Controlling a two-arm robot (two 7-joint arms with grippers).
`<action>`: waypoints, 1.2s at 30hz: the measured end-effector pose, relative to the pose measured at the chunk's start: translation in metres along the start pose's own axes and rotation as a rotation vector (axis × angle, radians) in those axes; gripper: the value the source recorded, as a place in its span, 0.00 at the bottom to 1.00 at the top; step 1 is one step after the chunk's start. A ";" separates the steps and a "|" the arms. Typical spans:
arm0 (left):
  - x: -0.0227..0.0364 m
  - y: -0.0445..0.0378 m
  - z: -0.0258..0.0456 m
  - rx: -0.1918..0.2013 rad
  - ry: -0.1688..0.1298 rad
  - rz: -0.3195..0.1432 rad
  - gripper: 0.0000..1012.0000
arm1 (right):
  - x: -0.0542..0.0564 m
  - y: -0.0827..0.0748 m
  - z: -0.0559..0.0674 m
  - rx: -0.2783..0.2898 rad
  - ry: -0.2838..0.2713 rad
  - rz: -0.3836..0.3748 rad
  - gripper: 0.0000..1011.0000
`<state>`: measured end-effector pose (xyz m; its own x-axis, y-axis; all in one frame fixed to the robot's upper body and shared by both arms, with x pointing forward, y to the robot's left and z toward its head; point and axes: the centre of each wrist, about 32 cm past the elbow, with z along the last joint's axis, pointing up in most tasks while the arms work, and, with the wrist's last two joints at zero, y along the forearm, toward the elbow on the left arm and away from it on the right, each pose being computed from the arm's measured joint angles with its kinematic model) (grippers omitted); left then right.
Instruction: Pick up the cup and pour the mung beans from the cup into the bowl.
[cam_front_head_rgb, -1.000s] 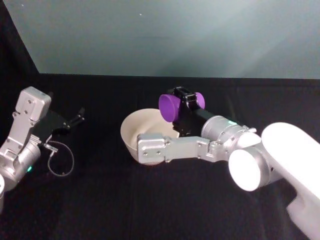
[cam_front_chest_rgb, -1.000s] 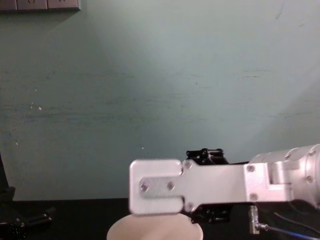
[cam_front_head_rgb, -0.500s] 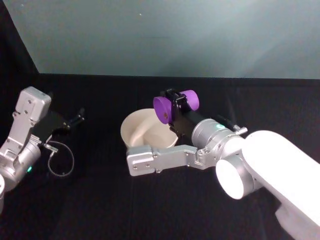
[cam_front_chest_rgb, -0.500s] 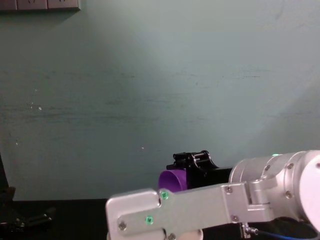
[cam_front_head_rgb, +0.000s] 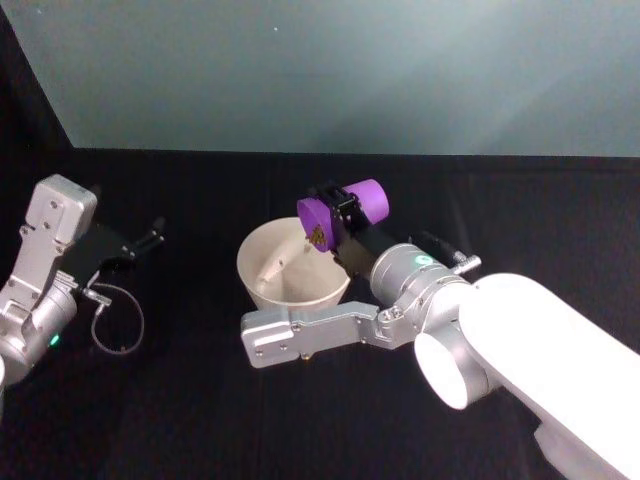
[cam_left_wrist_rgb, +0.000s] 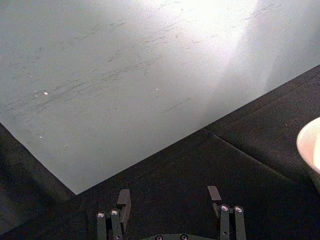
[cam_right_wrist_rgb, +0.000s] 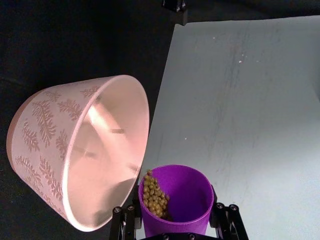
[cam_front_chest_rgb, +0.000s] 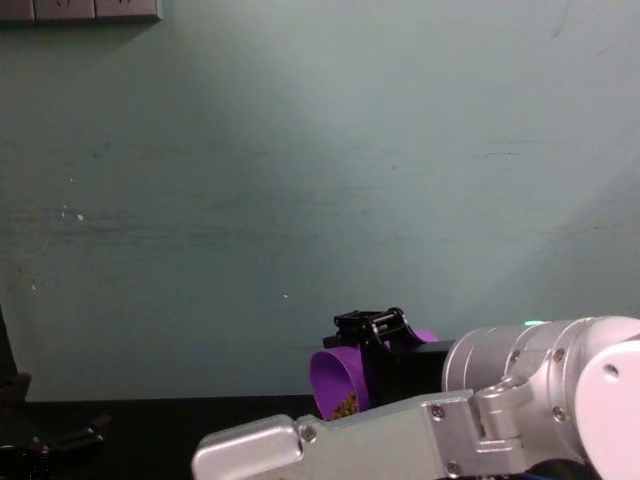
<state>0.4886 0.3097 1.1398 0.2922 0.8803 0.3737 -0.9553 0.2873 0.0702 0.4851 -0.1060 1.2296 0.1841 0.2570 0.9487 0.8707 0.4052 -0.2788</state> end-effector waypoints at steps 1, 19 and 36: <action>0.0000 0.0000 0.0000 0.000 0.000 0.000 0.99 | 0.000 0.000 0.001 -0.001 -0.007 0.001 0.72; 0.0000 0.0000 0.0000 0.000 0.000 0.000 0.99 | -0.001 0.001 0.003 -0.004 -0.020 0.002 0.72; 0.0000 0.0000 0.0000 0.000 0.000 0.000 0.99 | -0.002 0.002 0.003 -0.009 -0.026 0.008 0.72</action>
<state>0.4886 0.3097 1.1398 0.2923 0.8803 0.3737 -0.9553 0.2873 0.0703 0.4850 -0.1033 1.2270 0.1793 0.2830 0.9422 0.8735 0.3948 -0.2848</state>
